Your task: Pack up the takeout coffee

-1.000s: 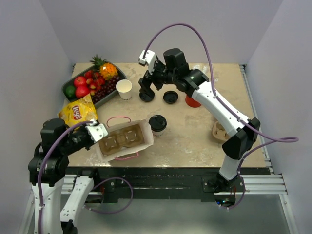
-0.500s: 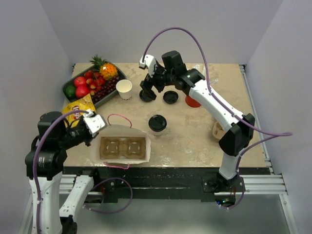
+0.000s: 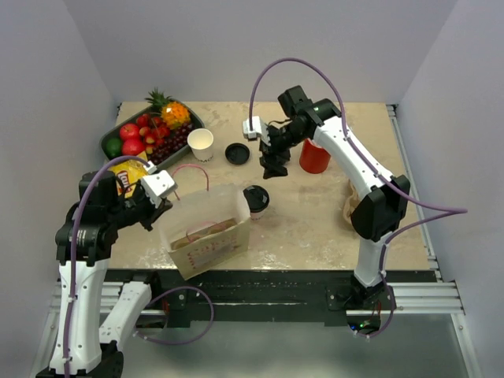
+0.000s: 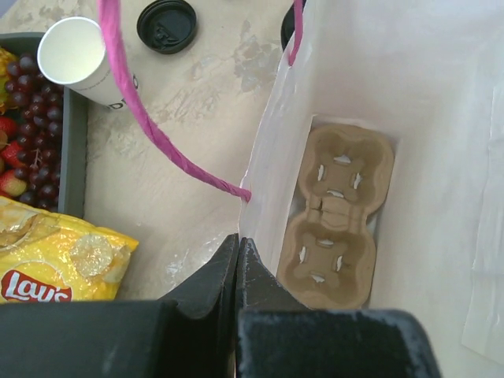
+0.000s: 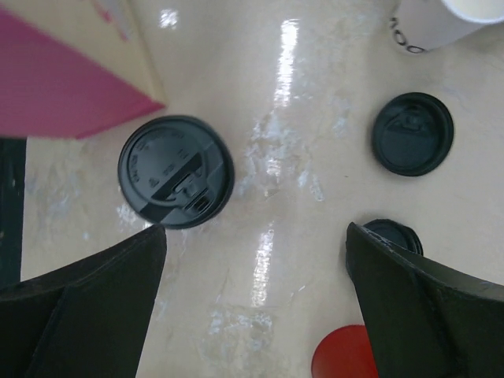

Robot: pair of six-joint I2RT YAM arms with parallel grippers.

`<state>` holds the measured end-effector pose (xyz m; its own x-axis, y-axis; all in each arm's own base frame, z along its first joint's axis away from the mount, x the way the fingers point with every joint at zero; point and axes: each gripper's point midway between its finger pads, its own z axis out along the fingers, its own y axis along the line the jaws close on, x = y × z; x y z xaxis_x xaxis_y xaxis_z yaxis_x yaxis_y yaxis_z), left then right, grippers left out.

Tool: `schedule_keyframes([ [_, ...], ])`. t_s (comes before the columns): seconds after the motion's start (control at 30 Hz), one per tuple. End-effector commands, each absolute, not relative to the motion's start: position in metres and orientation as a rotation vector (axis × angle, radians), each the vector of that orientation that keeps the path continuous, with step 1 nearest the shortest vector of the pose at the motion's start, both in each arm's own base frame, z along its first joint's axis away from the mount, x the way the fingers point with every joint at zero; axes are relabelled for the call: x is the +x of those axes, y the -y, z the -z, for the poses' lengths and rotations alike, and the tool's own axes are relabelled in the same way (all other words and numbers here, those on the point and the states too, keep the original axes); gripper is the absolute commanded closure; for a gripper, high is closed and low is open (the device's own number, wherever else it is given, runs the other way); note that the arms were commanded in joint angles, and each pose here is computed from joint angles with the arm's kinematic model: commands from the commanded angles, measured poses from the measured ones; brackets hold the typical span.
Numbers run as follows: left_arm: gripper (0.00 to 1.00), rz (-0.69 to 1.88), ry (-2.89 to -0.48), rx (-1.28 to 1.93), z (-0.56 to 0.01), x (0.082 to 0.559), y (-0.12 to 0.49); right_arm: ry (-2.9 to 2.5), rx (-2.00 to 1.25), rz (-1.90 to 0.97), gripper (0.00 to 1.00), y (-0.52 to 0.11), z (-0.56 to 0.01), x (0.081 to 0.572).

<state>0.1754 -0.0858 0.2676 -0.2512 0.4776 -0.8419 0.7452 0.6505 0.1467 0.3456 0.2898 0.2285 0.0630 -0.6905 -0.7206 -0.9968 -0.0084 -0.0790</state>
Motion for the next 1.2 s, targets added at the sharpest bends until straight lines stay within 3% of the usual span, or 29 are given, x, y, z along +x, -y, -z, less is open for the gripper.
schedule_keyframes([
  [0.0, 1.00, 0.323, -1.899, 0.900, -0.273, 0.192, 0.083, -1.333, -2.091, -0.812, 0.01, -0.281, -0.218, 0.301],
  [0.73, 1.00, 0.327, -1.981, 0.899, -0.260, 0.203, 0.078, -1.034, -2.440, -0.764, 0.01, -0.282, -0.144, 0.282],
  [1.17, 1.00, 0.210, -2.013, 0.946, -0.254, 0.192, 0.062, -1.038, -2.422, -0.823, 0.01, -0.300, -0.143, 0.277],
])
